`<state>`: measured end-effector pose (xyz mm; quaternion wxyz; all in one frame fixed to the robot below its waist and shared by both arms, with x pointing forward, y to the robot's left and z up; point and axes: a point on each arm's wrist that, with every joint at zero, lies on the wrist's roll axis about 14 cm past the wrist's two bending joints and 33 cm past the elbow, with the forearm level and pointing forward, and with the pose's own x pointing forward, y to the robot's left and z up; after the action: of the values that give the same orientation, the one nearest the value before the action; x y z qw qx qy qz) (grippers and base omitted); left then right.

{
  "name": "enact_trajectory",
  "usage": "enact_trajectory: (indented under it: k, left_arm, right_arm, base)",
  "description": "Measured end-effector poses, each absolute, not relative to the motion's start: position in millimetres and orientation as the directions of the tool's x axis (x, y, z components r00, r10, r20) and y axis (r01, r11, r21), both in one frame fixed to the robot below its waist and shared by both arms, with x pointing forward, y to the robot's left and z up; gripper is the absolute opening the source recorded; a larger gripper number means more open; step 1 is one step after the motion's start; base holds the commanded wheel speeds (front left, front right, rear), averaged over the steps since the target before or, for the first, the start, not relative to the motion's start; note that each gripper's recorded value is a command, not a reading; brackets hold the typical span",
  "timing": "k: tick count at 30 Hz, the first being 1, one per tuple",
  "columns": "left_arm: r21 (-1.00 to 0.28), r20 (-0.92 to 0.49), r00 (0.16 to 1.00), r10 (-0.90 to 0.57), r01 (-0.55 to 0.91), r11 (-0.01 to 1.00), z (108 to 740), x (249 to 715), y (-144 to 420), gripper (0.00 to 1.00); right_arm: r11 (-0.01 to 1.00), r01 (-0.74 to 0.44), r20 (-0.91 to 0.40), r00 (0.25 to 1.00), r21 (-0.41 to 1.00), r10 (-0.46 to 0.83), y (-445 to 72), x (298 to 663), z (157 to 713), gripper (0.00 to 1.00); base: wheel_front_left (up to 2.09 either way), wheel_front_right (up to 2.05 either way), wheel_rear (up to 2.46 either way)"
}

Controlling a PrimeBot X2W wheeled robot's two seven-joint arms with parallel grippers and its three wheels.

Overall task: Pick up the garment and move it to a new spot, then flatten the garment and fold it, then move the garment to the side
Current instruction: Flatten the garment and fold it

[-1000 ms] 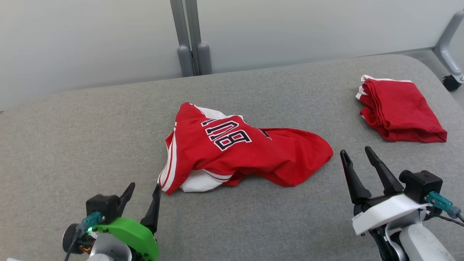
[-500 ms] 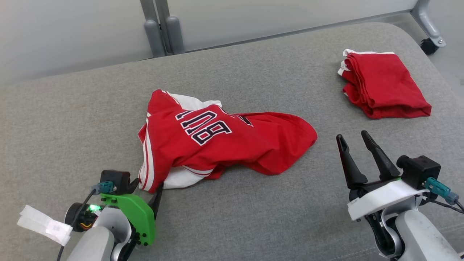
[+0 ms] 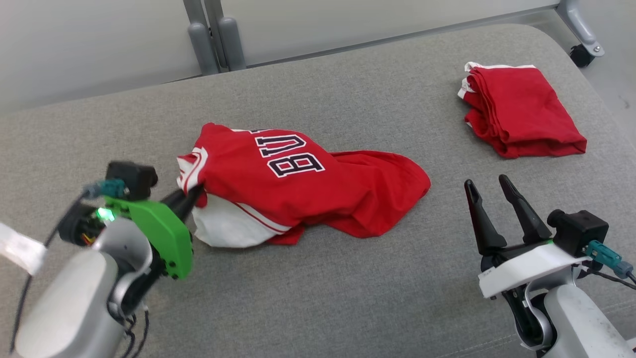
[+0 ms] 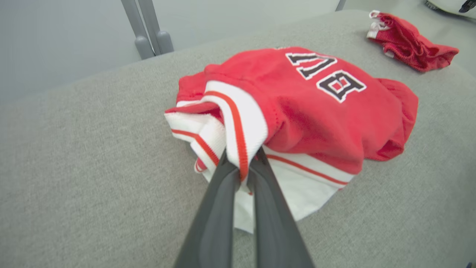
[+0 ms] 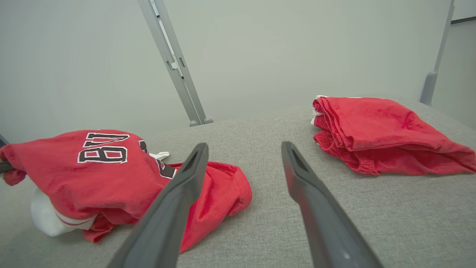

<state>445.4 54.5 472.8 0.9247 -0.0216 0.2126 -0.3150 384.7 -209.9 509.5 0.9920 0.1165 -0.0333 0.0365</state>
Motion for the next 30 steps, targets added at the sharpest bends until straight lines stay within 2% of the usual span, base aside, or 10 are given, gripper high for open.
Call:
enact_trajectory:
  k: [8,16,17,18,19,20,24,30]
  left_arm:
    - [-0.119,-0.413,0.69,-0.595,0.607,0.786,517,503,55,0.0]
    - [-0.141,-0.531,0.693,-0.488,0.496,0.857,471,560,72,0.0]
    - [-0.154,-0.539,0.689,-0.484,0.484,0.861,463,564,70,0.07]
    - [-0.173,-0.542,0.686,-0.486,0.475,0.863,457,565,67,0.35]
    - [-0.19,-0.549,0.679,-0.488,0.467,0.864,448,565,64,0.78]
    - [-0.203,-0.554,0.672,-0.49,0.462,0.863,440,564,60,1.0]
    - [-0.208,-0.538,0.67,-0.511,0.482,0.851,436,560,49,1.0]
    - [-0.182,-0.427,0.714,-0.555,0.533,0.826,469,555,48,1.0]
  right_arm:
    - [0.97,-0.074,0.075,0.996,0.233,0.058,-210,397,509,1.0]
    - [0.97,-0.031,0.055,0.998,0.243,0.018,-219,404,502,1.0]
    - [0.97,-0.023,0.049,0.999,0.242,0.011,-221,404,501,1.0]
    - [0.97,-0.016,0.044,0.999,0.242,0.005,-222,404,499,1.0]
    - [0.97,-0.008,0.036,0.999,0.242,-0.001,-224,403,497,1.0]
    - [0.97,-0.002,0.029,1.0,0.242,-0.006,-225,401,495,1.0]
    - [0.971,0.013,0.028,0.999,0.238,-0.02,-230,398,495,1.0]
    - [0.973,0.015,0.019,1.0,0.229,-0.019,-233,393,493,1.0]
  base:
    - [0.0,0.0,0.0]
    - [0.0,0.0,0.0]
    - [0.0,0.0,0.0]
    - [0.0,0.0,0.0]
    - [0.0,0.0,0.0]
    - [0.0,0.0,0.0]
    - [0.0,0.0,0.0]
    - [0.0,0.0,0.0]
